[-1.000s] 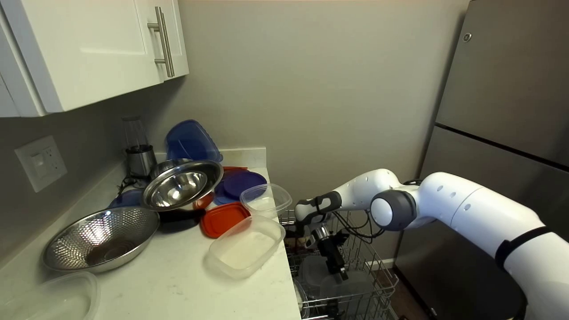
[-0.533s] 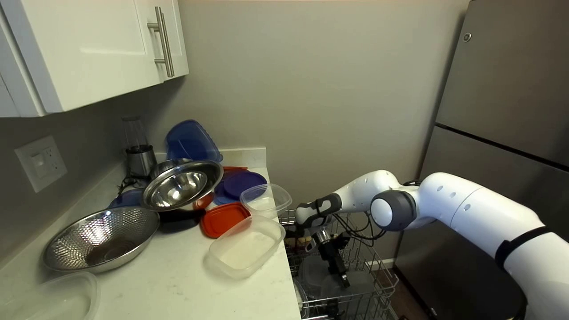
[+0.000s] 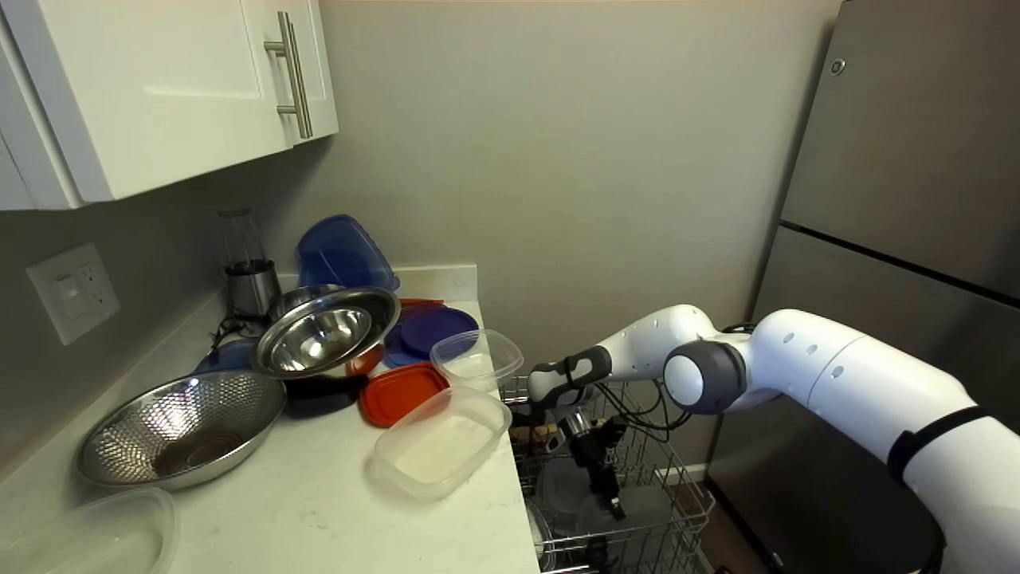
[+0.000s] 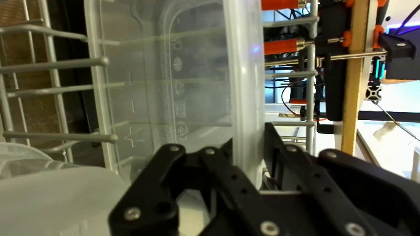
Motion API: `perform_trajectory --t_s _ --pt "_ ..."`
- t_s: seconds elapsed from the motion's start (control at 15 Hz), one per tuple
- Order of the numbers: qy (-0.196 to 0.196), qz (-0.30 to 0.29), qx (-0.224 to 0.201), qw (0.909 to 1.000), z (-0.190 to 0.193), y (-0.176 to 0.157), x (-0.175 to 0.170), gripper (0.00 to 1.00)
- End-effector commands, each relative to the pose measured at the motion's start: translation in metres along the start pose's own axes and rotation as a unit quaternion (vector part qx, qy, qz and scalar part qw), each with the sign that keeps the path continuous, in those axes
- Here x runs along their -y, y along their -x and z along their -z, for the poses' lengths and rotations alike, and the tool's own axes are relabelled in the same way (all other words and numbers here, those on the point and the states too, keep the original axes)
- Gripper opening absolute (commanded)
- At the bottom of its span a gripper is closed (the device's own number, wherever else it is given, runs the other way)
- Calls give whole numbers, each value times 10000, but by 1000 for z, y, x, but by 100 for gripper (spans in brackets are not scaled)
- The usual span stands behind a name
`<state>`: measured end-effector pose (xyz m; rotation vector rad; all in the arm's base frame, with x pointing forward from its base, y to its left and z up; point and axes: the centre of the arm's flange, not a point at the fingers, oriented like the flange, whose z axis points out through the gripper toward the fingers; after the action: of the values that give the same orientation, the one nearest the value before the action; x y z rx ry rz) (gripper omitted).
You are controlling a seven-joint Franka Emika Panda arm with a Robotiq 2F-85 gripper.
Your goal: Take the plastic bowl out of the dish washing rack
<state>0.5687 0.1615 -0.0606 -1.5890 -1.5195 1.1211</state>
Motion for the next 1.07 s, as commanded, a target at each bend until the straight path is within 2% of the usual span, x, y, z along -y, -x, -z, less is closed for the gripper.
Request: perform_trajectory --t_s 0.0,0.27,0.47,0.73,1.0 --pt "-284 -74 -23 9996 24 -7 0 0" --pt "-733 -436 -94 9963 69 -8 51 1" --pt "-849 -569 -197 9946 107 -14 84 1" --pt "-821 -762 -515 9924 135 -17 105 1" --pt "-575 -1098 -815 9889 143 -17 121 1"
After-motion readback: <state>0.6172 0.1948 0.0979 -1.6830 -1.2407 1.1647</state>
